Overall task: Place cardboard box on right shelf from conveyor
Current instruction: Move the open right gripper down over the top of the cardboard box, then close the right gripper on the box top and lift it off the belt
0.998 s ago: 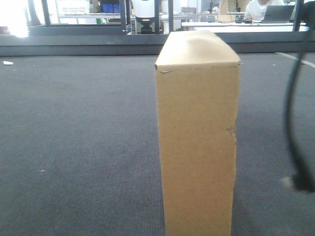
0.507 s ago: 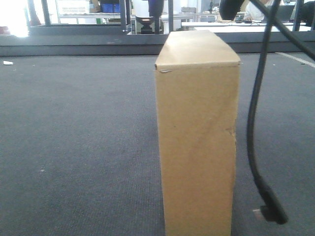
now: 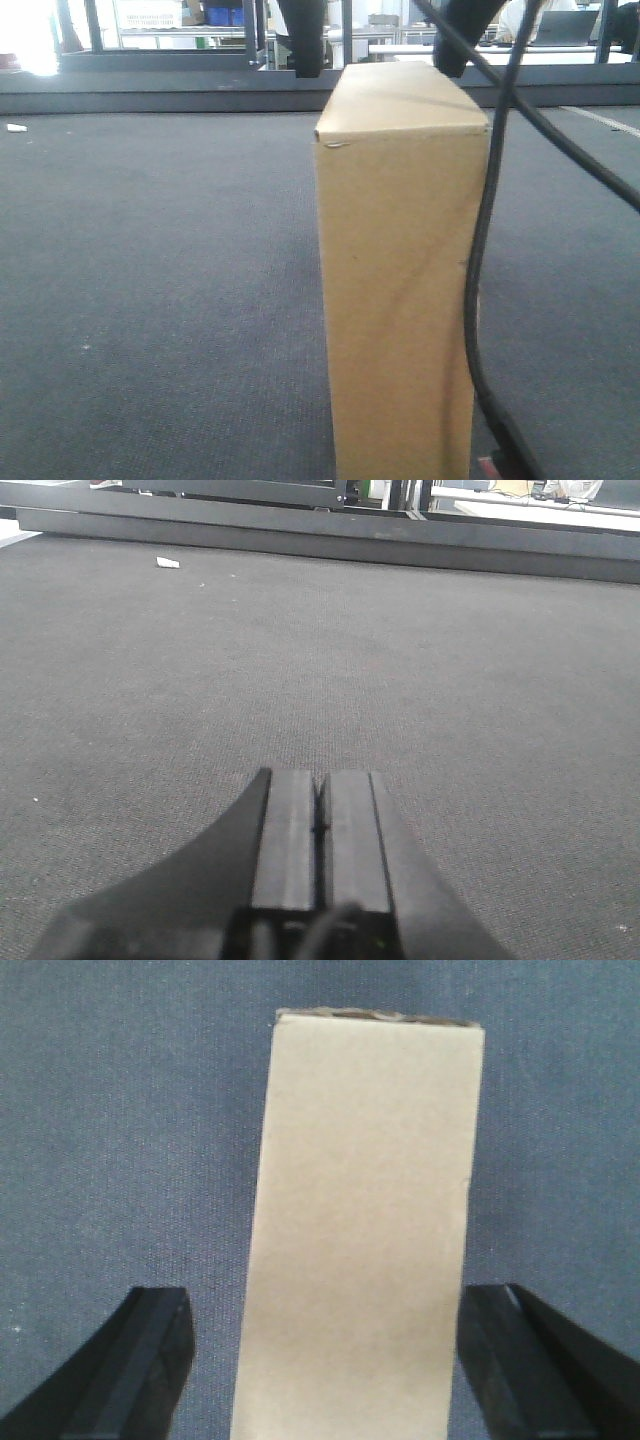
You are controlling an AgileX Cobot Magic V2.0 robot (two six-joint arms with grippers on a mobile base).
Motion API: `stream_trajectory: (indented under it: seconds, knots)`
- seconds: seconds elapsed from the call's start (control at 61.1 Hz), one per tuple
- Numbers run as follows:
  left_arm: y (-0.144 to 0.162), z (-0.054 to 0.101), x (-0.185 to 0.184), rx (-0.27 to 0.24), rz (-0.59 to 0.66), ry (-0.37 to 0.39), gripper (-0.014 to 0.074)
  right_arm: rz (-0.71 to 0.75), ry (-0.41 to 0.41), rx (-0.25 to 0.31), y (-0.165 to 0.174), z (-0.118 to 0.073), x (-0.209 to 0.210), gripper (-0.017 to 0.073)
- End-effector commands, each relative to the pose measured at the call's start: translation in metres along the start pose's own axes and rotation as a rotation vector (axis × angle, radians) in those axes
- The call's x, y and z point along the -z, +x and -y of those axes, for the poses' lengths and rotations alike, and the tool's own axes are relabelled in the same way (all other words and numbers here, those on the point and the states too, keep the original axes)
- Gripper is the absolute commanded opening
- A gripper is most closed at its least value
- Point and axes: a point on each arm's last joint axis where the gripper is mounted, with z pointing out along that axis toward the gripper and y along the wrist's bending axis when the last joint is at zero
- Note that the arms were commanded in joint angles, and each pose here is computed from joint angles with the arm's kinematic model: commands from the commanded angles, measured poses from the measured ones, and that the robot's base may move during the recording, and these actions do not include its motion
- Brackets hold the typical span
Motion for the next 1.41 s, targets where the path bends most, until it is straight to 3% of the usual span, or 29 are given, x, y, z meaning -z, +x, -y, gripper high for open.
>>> stream_trajectory:
  seconds: [0.0, 0.262, 0.524, 0.949, 1.014, 1.194, 1.391]
  knots:
    - [-0.009, 0.0, 0.001, 0.01, 0.092, 0.003, -0.0119, 0.048, 0.026, -0.016, -0.005, 0.011, 0.025, 0.0634]
    - [-0.009, 0.0, 0.001, 0.01, 0.092, 0.003, -0.0119, 0.003, 0.063, -0.031, 0.003, 0.014, 0.015, 0.0634]
    - [-0.009, 0.0, 0.001, 0.01, 0.092, 0.003, -0.0119, -0.063, 0.049, -0.04, 0.011, 0.013, 0.008, 0.0632]
    - [-0.009, 0.0, 0.001, 0.01, 0.092, 0.003, -0.0119, -0.071, 0.065, -0.033, 0.014, 0.014, 0.004, 0.0628]
    - [-0.009, 0.0, 0.001, 0.01, 0.092, 0.003, -0.0119, -0.071, 0.064, -0.024, 0.014, 0.014, 0.004, 0.0601]
    - [-0.009, 0.0, 0.001, 0.01, 0.092, 0.003, -0.0119, -0.06, 0.061, -0.014, 0.013, 0.015, 0.006, 0.04]
    - [-0.009, 0.0, 0.001, 0.01, 0.092, 0.003, -0.0119, -0.034, 0.031, -0.021, 0.011, 0.017, 0.015, 0.0376]
